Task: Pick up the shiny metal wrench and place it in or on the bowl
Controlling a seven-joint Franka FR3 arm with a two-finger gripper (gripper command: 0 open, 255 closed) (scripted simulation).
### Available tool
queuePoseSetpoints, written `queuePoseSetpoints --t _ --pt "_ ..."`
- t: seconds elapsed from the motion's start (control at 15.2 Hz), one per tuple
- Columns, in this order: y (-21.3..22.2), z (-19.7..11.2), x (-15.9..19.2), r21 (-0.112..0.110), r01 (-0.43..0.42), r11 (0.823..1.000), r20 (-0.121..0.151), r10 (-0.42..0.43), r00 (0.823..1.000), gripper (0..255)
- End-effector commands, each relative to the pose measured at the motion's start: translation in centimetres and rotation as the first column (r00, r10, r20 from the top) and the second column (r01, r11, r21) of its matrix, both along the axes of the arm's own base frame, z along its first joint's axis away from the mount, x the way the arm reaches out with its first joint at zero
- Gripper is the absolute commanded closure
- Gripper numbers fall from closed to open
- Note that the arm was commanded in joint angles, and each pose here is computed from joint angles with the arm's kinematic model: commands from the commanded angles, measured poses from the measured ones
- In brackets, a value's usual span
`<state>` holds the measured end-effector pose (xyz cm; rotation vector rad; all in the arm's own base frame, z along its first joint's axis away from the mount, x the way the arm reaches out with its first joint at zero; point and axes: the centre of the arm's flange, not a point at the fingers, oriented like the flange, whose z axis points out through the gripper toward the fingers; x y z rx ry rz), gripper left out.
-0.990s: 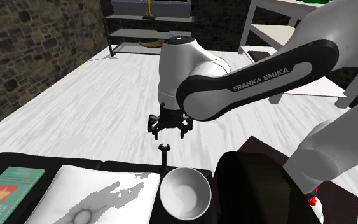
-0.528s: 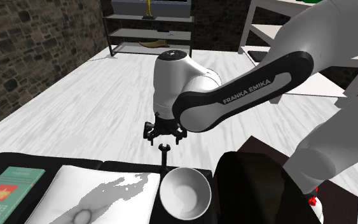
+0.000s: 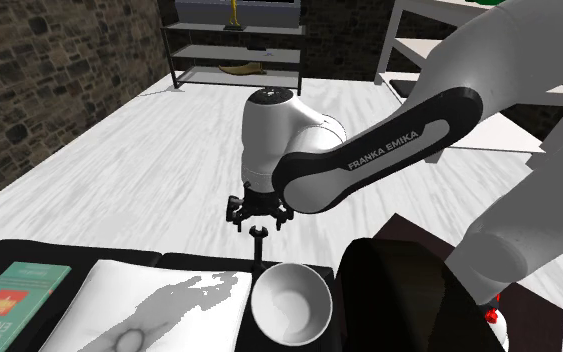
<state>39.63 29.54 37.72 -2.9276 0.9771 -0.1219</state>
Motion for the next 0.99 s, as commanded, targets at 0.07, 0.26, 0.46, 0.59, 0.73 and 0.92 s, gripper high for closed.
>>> queuePoseSetpoints --t 0.07,0.26,0.46,0.59,0.73,0.92 --pt "0.0 0.0 0.0 0.000 0.000 1.000 0.000 0.000 1.000 255" --pt "0.0 0.0 0.0 0.000 0.000 1.000 0.000 0.000 1.000 255" --pt "0.0 0.0 0.0 0.000 0.000 1.000 0.000 0.000 1.000 255" --pt "0.0 0.0 0.0 0.000 0.000 1.000 0.000 0.000 1.000 255" --pt "0.0 0.5 0.0 0.000 0.000 1.000 0.000 0.000 1.000 255" --pt "0.0 2.1 0.0 0.000 0.000 1.000 0.000 0.000 1.000 255"
